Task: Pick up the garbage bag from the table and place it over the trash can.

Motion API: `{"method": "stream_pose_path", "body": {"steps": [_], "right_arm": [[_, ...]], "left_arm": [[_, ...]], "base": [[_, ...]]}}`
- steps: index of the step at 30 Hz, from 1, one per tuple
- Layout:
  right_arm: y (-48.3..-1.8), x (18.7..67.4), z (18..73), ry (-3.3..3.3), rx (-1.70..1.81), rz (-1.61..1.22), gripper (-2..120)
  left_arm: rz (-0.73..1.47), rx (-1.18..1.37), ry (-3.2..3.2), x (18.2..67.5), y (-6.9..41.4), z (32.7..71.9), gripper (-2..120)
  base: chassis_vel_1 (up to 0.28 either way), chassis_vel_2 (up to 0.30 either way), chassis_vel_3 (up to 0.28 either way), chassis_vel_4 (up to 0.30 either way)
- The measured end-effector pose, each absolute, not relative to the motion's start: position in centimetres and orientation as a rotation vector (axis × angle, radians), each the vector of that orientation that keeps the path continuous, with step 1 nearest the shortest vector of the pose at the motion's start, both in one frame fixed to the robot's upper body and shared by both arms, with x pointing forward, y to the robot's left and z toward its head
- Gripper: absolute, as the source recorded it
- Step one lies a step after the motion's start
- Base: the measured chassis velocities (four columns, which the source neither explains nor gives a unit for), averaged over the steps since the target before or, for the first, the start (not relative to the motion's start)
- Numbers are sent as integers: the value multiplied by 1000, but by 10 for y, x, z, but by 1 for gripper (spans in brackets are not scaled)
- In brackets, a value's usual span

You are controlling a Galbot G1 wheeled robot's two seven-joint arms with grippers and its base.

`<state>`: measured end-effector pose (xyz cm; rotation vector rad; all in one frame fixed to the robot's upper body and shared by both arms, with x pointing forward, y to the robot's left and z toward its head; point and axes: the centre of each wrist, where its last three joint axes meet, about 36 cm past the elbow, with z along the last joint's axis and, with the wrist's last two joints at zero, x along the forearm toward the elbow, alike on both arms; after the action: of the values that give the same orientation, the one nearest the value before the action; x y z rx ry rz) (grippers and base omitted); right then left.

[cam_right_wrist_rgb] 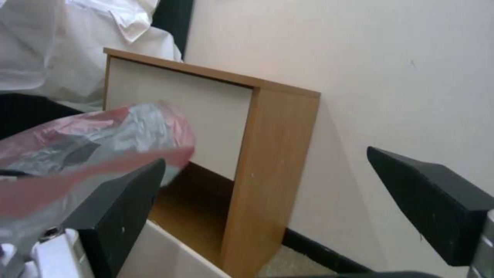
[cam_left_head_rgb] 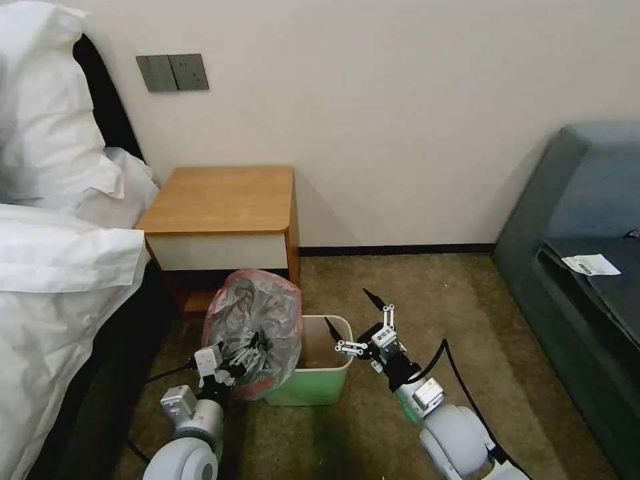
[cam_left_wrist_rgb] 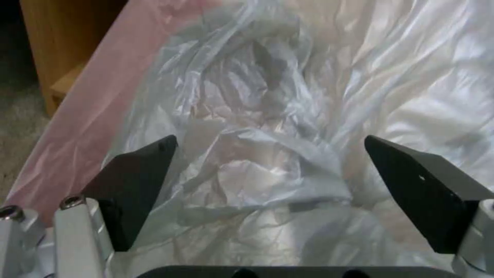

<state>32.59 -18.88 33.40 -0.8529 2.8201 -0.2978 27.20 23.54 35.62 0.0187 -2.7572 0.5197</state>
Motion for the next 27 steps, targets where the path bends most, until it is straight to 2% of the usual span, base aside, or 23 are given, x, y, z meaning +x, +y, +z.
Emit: {"method": "stream_pose_path", "body": {"steps": [9, 27], "right_arm": [[-187, 326, 333, 2821, -854, -296, 100], [-187, 319, 335, 2815, -864, -298, 100]], "left_arm": [[479, 67, -2794, 267, 241, 365, 93], [514, -9, -2699, 276, 235, 346, 93]], "base": [[0, 0, 0, 0], [0, 0, 0, 0]]}}
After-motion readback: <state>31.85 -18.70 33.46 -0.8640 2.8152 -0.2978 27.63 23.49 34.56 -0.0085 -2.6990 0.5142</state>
